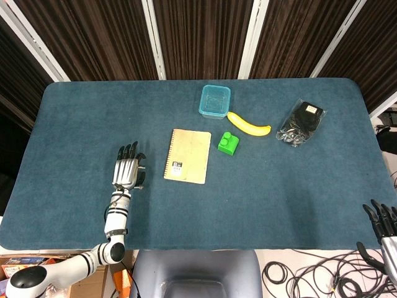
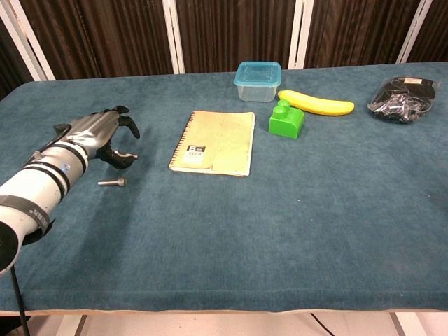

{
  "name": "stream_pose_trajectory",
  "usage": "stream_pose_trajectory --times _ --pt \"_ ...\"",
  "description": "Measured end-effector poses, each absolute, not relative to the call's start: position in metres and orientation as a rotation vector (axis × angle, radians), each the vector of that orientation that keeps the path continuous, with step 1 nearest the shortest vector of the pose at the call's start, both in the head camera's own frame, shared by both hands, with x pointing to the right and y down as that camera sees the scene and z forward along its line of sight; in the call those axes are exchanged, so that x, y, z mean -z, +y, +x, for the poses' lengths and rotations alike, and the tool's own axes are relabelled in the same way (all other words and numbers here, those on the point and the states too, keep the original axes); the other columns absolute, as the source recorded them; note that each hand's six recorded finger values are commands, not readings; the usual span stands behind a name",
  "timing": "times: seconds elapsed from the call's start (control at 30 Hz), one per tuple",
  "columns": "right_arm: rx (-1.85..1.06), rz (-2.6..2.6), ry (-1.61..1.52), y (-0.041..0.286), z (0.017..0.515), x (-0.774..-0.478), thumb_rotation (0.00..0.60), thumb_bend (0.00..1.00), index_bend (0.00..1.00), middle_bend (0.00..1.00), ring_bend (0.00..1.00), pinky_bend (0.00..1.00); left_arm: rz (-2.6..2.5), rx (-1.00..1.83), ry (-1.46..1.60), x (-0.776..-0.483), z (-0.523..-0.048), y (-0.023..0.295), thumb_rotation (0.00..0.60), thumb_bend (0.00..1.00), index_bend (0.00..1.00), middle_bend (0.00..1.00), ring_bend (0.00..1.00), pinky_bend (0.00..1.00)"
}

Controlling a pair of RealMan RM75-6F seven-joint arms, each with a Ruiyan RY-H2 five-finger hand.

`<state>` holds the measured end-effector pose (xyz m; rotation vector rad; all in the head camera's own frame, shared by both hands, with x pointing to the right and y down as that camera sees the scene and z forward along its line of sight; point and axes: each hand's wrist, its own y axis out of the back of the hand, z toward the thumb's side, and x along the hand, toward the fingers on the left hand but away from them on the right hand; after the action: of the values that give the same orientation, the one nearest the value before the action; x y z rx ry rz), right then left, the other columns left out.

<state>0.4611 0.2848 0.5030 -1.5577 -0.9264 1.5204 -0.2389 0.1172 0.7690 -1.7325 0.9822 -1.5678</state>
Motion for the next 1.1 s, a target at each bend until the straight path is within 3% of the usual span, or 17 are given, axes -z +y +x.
stream_pose_trajectory --times 0.87,1.1 --pt "-1.528 -1.553 -0.929 0.287 0.464 -0.502 0.6 0.29 0.0 0.0 0.0 0.04 -1.699 1.622 0.904 -0.79 -0.241 0.116 0.6 0.36 0.46 0.02 0.0 0.0" --pt "-1.529 -1.55 -0.937 0.287 0.465 -0.501 0.6 0.29 0.0 0.0 0.0 0.04 -1.698 1.617 0.902 -0.793 -0.239 0.115 0.6 0.35 0.55 0.02 0.0 0.0"
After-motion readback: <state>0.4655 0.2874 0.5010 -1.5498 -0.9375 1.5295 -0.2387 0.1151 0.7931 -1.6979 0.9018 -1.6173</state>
